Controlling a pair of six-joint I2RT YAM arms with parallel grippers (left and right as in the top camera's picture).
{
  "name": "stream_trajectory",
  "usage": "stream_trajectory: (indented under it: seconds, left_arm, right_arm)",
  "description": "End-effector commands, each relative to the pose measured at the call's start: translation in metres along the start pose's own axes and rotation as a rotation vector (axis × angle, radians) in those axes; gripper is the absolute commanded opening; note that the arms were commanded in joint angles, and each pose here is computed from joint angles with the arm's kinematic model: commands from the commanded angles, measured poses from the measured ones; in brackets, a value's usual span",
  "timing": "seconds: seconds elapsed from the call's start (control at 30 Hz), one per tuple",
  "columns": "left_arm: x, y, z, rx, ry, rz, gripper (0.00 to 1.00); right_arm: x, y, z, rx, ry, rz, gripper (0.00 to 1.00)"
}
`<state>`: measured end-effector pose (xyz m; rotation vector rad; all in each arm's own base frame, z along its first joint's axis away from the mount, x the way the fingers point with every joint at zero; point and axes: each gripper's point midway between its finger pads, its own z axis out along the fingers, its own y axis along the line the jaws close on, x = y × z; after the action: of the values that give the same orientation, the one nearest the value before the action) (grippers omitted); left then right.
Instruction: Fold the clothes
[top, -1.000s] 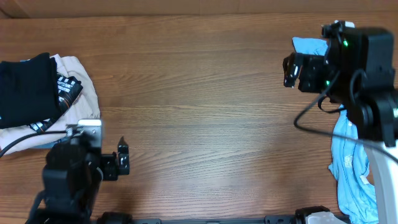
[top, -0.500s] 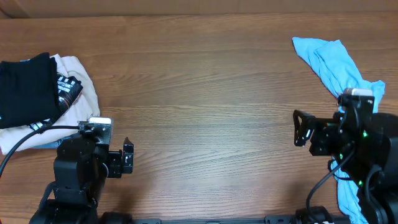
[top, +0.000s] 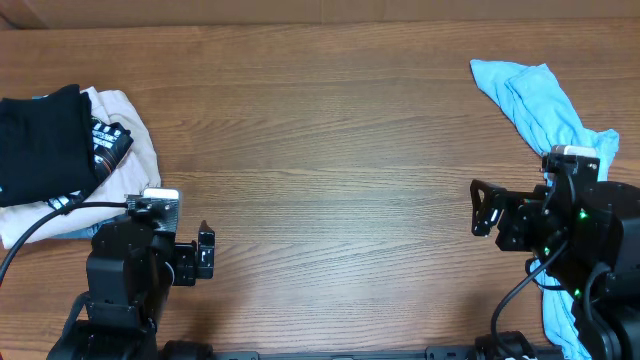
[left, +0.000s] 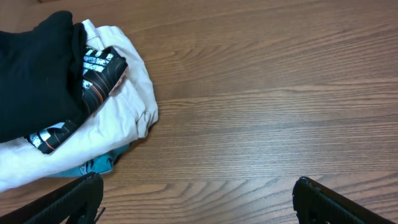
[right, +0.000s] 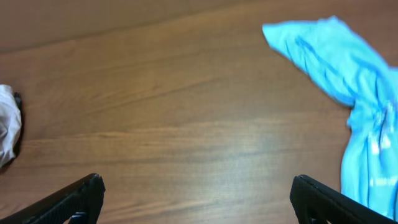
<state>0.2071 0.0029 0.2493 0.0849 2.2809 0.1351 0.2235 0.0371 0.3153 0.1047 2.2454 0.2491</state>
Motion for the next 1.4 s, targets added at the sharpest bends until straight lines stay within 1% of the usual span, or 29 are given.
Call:
stream_trajectory:
  seconds: [0.0,0.1,0.23,0.33,0.37,0.4,0.47,0.53,0.8,1.13,1.23,1.37]
  left_arm:
    - [-0.002,0.000,-0.002,0.001,-0.014,0.018,1.00]
    - [-0.002,0.000,-0.002,0.001,-0.014,0.018,1.00]
    - [-0.002,0.000,-0.002,0.001,-0.014,0.018,1.00]
    - [-0.002,0.000,-0.002,0.001,-0.014,0.018,1.00]
    - [-0.002,0.000,-0.002,0.001,-0.014,0.018,1.00]
    - [-0.002,0.000,-0.002,0.001,-0.014,0.018,1.00]
    - [-0.002,0.000,-0.002,0.001,-0.014,0.018,1.00]
    - [-0.002,0.000,-0.002,0.001,-0.014,0.018,1.00]
    - [-0.002,0.000,-0.002,0.001,-0.014,0.018,1.00]
    - [-0.002,0.000,-0.002,0.001,-0.014,0.018,1.00]
    - [-0.002,0.000,-0.002,0.001,-0.014,0.018,1.00]
    - [-0.002,0.000,-0.002,0.001,-0.014,0.018,1.00]
  right_arm:
    - [-0.011,-0.001,0.000,0.011,-0.047,-0.081,1.00]
    - [-0.019,0.001,0.003,0.004,-0.074,-0.081,1.00]
    - [-0.026,0.002,0.014,-0.007,-0.140,-0.136,1.00]
    - [-0.030,0.011,0.028,-0.073,-0.265,-0.168,1.00]
    - [-0.029,0.011,0.030,-0.077,-0.291,-0.169,1.00]
    - [-0.027,0.010,0.033,-0.085,-0.370,-0.198,1.00]
    - [-0.024,0.009,0.033,-0.090,-0.446,-0.230,1.00]
    - [-0.015,0.007,0.034,-0.099,-0.550,-0.256,1.00]
    - [0.019,-0.002,0.030,-0.134,-0.827,-0.263,1.00]
    - [0.041,-0.030,0.047,-0.036,-0.904,-0.233,1.00]
    - [0.052,-0.034,0.062,-0.037,-0.869,-0.239,1.00]
    - [0.079,-0.040,0.091,-0.038,-0.731,-0.240,1.00]
